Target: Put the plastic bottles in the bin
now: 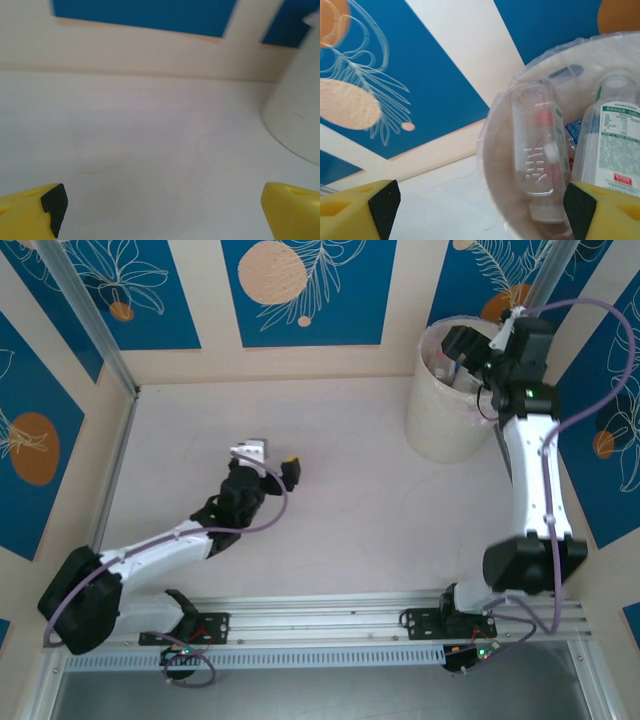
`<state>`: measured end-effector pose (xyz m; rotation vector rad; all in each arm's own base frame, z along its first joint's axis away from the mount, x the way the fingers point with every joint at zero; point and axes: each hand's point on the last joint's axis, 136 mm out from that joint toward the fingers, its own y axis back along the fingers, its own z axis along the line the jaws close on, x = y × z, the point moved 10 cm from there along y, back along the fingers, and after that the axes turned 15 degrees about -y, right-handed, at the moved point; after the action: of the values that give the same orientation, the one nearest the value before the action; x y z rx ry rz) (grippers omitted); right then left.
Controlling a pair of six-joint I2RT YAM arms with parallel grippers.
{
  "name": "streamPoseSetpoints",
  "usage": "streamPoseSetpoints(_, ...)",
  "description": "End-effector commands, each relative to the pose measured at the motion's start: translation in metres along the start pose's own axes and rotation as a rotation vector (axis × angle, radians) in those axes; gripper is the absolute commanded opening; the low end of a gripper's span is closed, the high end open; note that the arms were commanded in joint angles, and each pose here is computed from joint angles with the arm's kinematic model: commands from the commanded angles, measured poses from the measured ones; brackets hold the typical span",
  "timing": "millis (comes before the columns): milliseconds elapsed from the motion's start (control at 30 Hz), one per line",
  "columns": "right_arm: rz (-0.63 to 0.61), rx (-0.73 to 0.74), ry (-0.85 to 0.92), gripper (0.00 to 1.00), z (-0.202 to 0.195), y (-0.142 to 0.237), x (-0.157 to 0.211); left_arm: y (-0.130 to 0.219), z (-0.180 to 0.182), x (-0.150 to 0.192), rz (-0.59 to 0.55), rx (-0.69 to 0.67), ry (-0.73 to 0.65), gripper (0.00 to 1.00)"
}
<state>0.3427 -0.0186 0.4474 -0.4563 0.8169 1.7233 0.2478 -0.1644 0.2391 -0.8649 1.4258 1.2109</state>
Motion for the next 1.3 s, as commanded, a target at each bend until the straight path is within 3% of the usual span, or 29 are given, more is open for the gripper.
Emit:
streamPoseSetpoints(0, -0.047, -0.081, 0.066, 0.9, -0.006, 0.025, 0.02, 0.013, 0.04, 0.008, 0.053, -0.218, -0.052, 1.0)
streamPoseSetpoints(67, -0.063, -0.096, 0.112, 0.99, -0.017, 0.043, 0.04, 0.024, 0.064, 0.007, 0.055, -0.324, -0.046, 1.0)
streamPoseSetpoints(233, -0.085, -0.059, 0.226, 0.99, -0.058, 0.069, 0.091, 0.044, 0.107, 0.017, 0.072, -0.505, -0.065, 1.0)
streamPoseSetpoints(467, -0.047, 0.075, 0.173, 0.99, -0.14, 0.056, 0.171, 0.037, 0.142, 0.05, 0.169, -0.615, -0.121, 1.0)
streamPoseSetpoints(667, -0.073, 0.215, 0.097, 0.99, -0.196, 0.042, 0.214, 0.005, 0.159, 0.081, 0.244, -0.48, -0.157, 1.0)
streamPoseSetpoints(833, 0.065, 0.26, 0.168, 0.99, -0.203, 0.022, 0.221, -0.024, 0.157, 0.09, 0.235, -0.347, -0.228, 1.0)
streamPoseSetpoints(1000, 0.056, 0.201, 0.178, 0.99, -0.205, 0.005, 0.224, -0.046, 0.147, 0.106, 0.194, -0.18, -0.259, 1.0)
streamPoseSetpoints(1100, 0.068, 0.184, 0.22, 0.99, -0.205, -0.006, 0.225, -0.038, 0.147, 0.115, 0.151, -0.212, -0.263, 1.0)
streamPoseSetpoints(1167, 0.076, 0.166, 0.245, 0.99, -0.203, -0.014, 0.224, -0.038, 0.156, 0.114, 0.183, -0.344, -0.217, 1.0)
streamPoseSetpoints(1267, 0.059, 0.125, 0.28, 0.99, -0.198, -0.027, 0.222, -0.036, 0.157, 0.114, 0.189, -0.37, -0.211, 1.0)
